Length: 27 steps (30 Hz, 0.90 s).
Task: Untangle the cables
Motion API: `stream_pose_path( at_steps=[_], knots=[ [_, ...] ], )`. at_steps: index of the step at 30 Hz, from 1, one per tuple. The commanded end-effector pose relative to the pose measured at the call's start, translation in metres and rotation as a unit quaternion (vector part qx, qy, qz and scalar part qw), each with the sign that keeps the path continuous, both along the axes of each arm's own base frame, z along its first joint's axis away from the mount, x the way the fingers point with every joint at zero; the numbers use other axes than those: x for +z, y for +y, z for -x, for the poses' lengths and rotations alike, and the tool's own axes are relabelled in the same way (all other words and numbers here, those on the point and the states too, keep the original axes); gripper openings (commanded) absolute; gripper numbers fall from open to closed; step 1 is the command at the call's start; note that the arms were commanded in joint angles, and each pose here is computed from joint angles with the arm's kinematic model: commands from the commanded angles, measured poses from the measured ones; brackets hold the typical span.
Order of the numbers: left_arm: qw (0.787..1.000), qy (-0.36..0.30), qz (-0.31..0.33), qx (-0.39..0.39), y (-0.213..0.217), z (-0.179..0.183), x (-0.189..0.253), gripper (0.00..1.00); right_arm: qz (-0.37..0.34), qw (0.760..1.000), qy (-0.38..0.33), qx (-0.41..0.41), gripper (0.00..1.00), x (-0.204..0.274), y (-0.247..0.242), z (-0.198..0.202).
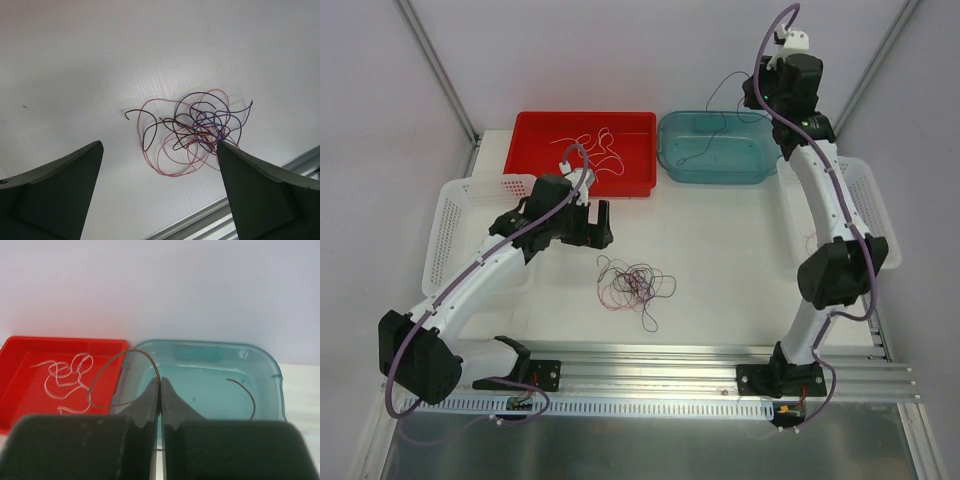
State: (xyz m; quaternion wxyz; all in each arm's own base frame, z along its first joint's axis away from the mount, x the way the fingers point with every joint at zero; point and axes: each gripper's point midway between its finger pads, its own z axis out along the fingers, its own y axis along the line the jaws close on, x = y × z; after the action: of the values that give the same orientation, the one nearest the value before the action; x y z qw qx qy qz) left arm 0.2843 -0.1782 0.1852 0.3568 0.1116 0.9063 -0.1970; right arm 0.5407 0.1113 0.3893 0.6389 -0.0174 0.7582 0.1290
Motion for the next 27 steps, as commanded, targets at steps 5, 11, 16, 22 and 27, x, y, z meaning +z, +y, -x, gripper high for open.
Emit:
stream_pose_path(
  at_steps=[5, 11, 16, 22, 27],
  knots=[
    [0.999, -0.017, -0.029, 0.006, 0.011, -0.009, -0.007, 0.99, -0.049, 0.998, -0.038, 0.005, 0.01, -0.02, 0.014, -0.077],
    [0.999, -0.009, -0.036, 0.008, 0.012, -0.011, -0.014, 0.99, -0.075, 0.997, 0.017, -0.01, 0.15, -0.088, 0.013, -0.109],
    [0.999, -0.004, -0.034, 0.006, 0.011, -0.01, -0.016, 0.99, -0.079, 0.996, 0.043, -0.004, 0.54, -0.111, 0.015, -0.099],
    [1.0, 0.0, -0.027, 0.004, 0.009, -0.008, -0.015, 0.99, -0.073, 0.991, 0.098, 0.06, 0.74, -0.109, 0.033, -0.03],
    [1.0, 0.003, -0.025, 0.015, 0.011, -0.008, -0.015, 0.99, -0.024, 0.973, 0.188, 0.131, 0.76, -0.143, 0.072, 0.06]
  ],
)
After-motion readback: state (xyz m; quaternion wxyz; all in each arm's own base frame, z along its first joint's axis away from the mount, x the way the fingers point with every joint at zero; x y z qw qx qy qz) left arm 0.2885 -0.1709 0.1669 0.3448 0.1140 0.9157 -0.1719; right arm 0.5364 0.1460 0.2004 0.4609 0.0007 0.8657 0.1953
